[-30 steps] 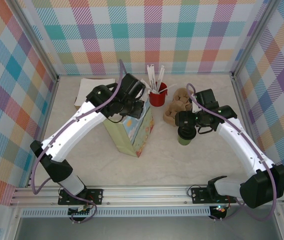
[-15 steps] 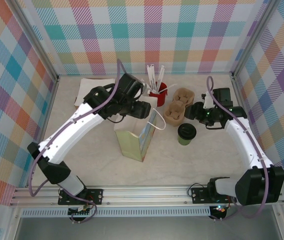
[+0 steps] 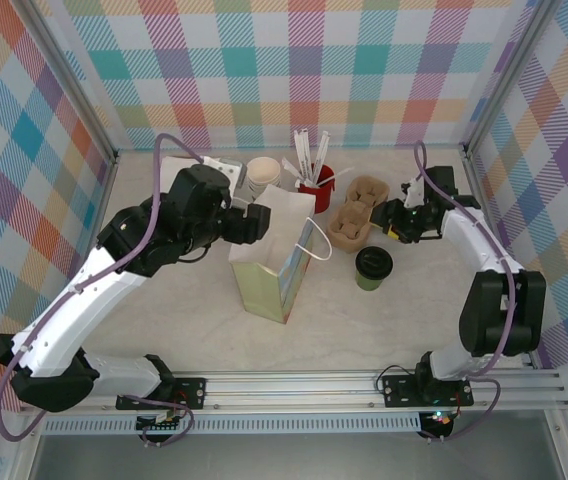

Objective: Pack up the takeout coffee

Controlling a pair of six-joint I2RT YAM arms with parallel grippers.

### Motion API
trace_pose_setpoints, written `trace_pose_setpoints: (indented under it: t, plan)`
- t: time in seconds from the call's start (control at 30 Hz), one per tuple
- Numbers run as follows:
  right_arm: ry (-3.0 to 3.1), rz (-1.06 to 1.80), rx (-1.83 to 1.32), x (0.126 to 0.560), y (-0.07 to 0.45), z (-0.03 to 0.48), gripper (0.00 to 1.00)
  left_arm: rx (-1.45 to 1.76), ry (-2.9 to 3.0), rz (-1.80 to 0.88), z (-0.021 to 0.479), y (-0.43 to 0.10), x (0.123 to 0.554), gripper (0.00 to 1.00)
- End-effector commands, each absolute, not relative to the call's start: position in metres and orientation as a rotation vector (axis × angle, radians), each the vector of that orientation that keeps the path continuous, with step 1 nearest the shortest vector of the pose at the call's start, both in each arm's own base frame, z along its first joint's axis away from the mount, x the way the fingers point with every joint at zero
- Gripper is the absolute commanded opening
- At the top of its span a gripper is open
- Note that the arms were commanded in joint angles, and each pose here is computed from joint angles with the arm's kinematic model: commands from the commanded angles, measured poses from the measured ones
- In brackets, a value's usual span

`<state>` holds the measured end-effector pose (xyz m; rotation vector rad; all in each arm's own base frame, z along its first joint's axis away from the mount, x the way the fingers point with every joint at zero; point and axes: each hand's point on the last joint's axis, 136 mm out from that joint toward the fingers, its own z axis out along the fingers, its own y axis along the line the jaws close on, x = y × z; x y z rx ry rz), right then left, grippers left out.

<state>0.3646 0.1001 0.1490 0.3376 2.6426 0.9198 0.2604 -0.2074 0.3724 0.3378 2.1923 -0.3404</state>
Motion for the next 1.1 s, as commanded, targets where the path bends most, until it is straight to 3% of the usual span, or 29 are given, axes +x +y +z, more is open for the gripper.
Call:
trace_pose_setpoints:
  t: [0.0,1.07]
  plan:
    - [2.613,0.986,0.315,0.38,0.106,0.156,0.54,0.281,2.141,-0.319,0.381,-0.198,0.261,0.87]
    - [2.665,1.088,0.37,0.403,0.115,0.125,0.26,0.282,2.137,-0.309,0.382,-0.198,0.263,0.92]
